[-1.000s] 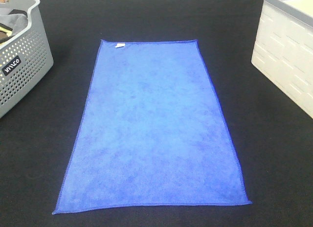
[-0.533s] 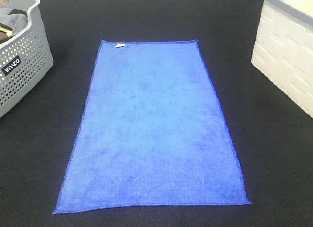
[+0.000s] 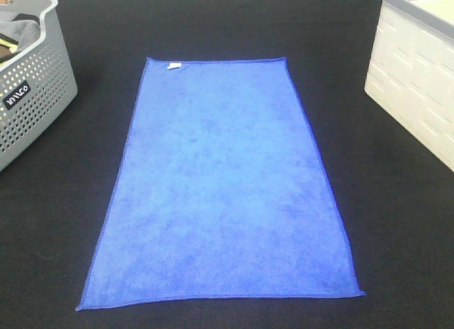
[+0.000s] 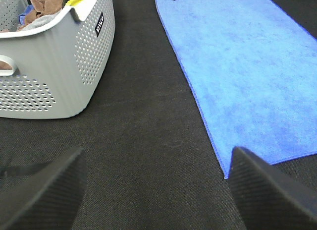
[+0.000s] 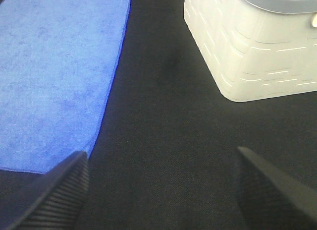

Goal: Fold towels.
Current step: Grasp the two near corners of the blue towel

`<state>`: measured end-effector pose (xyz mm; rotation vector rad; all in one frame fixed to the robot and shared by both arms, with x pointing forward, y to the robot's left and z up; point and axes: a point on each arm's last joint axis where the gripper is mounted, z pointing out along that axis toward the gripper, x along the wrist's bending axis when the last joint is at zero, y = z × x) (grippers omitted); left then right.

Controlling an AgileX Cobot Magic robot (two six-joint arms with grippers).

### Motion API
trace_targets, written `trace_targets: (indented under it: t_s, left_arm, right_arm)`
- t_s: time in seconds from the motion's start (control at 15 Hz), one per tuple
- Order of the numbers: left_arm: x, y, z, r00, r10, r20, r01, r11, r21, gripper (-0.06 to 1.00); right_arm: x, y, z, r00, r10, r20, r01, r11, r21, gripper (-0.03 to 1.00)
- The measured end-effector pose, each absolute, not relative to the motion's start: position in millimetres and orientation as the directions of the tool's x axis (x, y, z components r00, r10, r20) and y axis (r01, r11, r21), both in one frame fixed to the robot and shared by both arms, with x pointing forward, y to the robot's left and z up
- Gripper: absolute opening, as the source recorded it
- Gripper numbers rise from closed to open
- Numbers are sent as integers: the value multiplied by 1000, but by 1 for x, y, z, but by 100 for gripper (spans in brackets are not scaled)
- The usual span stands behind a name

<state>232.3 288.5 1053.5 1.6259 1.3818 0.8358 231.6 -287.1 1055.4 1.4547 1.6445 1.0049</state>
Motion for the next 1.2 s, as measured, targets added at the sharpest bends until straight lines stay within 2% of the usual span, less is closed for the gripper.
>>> trace_targets:
  t_s: [1.2]
  left_arm:
    - [232, 288, 1053, 176, 984, -23, 436, -56, 898, 75]
  right_arm:
    - [232, -287, 1055, -113, 993, -15, 440, 63, 896, 75]
